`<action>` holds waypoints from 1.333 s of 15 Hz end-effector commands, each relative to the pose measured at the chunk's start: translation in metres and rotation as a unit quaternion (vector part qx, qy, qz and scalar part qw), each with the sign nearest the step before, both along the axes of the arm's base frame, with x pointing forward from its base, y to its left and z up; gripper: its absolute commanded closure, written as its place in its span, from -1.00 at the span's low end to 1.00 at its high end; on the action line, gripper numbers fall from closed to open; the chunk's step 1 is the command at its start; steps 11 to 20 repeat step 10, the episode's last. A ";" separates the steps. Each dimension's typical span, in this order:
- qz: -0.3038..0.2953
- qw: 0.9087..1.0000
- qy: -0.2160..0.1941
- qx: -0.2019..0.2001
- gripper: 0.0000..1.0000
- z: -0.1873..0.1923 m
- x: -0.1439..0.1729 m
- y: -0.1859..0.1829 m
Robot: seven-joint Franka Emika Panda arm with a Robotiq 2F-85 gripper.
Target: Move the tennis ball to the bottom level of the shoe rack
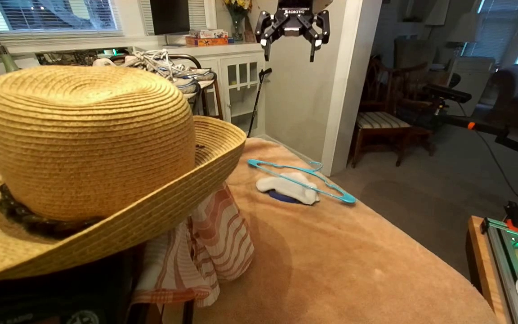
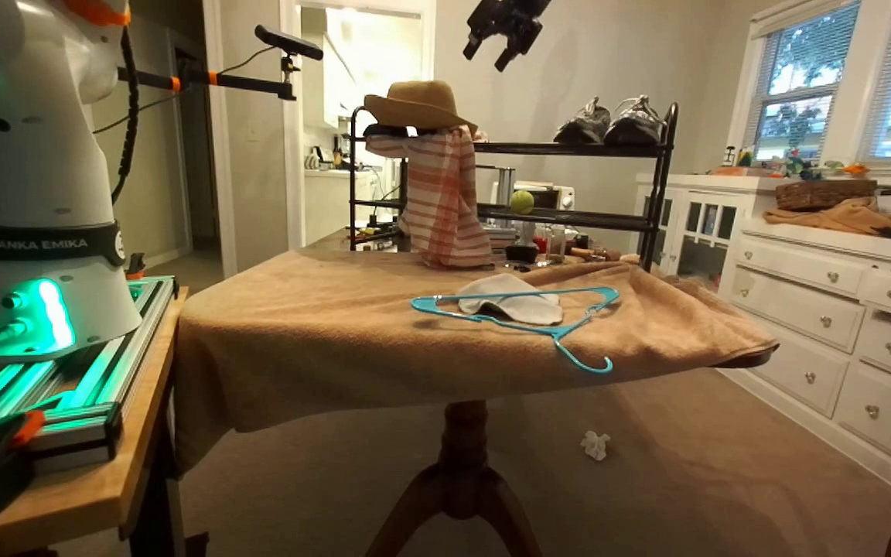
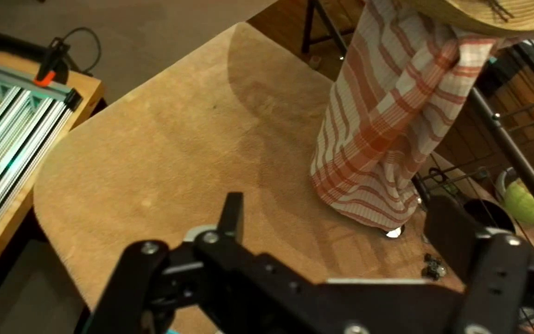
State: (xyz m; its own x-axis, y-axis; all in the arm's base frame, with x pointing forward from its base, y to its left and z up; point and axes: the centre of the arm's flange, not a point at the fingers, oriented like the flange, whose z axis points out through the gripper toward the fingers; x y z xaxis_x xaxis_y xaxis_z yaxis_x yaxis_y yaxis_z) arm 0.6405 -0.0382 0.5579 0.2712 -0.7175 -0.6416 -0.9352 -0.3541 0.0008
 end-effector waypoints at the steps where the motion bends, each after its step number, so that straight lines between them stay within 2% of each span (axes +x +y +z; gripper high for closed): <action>1: 0.071 0.995 -0.008 -0.068 -1.00 0.025 -0.004 0.027; 2: 0.088 0.992 -0.015 -0.085 -1.00 0.026 -0.004 0.035; 3: 0.050 0.997 -0.008 -0.055 -1.00 0.021 -0.007 0.025; 5: 0.056 0.997 -0.010 -0.059 -1.00 0.024 -0.008 0.033; 20: 0.049 0.997 -0.007 -0.059 -1.00 0.022 -0.008 0.024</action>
